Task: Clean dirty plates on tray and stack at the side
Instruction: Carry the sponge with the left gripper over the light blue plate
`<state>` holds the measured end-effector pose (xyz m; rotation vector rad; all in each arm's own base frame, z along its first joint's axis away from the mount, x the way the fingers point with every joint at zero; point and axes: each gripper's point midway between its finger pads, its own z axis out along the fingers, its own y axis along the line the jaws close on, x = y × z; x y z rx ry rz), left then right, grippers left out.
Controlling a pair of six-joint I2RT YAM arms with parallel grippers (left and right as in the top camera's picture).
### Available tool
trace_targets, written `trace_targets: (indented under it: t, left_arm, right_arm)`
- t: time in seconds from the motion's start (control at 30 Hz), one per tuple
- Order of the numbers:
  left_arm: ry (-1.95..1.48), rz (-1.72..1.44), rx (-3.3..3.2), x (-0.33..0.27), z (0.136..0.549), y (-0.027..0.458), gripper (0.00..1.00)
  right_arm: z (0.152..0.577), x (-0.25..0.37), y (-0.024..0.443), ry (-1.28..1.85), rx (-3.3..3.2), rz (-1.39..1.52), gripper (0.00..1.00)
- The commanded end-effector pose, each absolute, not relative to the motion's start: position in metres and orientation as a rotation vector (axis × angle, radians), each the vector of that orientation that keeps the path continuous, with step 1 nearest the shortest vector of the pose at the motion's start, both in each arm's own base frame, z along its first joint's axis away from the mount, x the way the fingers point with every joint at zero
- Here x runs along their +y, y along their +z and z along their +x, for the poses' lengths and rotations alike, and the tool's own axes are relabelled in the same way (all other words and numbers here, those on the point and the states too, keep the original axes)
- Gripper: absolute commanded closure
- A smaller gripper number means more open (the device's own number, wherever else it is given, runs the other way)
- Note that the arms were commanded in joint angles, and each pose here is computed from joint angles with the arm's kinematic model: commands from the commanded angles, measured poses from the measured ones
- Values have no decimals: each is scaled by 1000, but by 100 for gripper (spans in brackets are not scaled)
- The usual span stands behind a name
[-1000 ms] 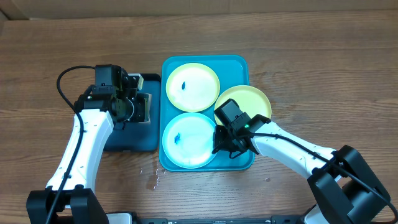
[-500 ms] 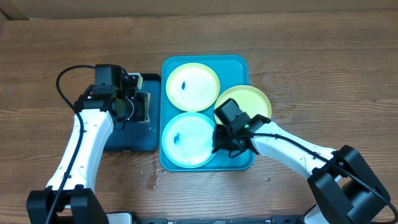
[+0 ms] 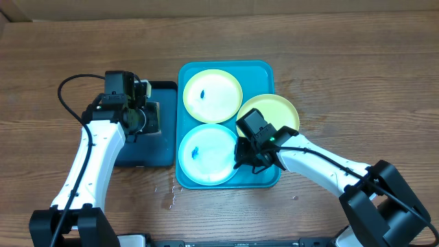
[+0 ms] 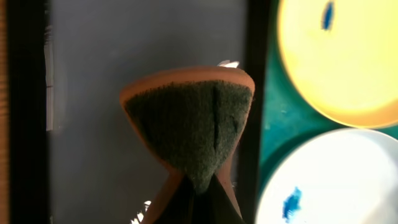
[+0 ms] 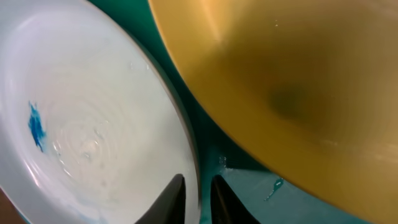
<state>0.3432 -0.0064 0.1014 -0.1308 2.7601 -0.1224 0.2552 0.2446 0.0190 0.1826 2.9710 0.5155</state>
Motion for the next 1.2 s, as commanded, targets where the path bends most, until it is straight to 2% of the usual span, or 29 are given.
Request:
trace_targets:
  t: [0.0, 0.1, 0.3, 0.57, 0.67, 0.77, 0.83, 0.9, 1.17]
  left_arm:
    - [-34, -206, 2731, 4, 349, 108, 96]
    - [-36, -206, 2732, 4, 349, 108, 96]
    - [-36, -205, 2731, 4, 349, 108, 96]
    - [-27, -151, 2696, 4, 358, 111, 96]
    - [-27, -151, 2695, 4, 358, 112, 96]
    - [-26, -152, 2708, 4, 355, 110, 96]
    - [-26, -152, 2710, 4, 355, 110, 96]
    - [-22, -132, 2708, 4, 355, 110, 96]
    - [-2, -108, 2688, 6, 361, 119, 96]
  right_arm:
    - [255, 242, 17, 494, 2969, 183, 78]
    - [253, 242, 16, 493, 2978, 184, 79]
    - [250, 242, 16, 503, 2992, 183, 96]
    - [253, 243, 17, 505, 2978, 181, 96]
    - [254, 243, 16, 500, 2976, 182, 89]
    - [252, 242, 16, 498, 2985, 183, 88]
    - [250, 243, 16, 505, 2992, 182, 88]
    - [249, 243, 16, 511, 2996, 181, 96]
    - [249, 243, 16, 511, 2996, 181, 96]
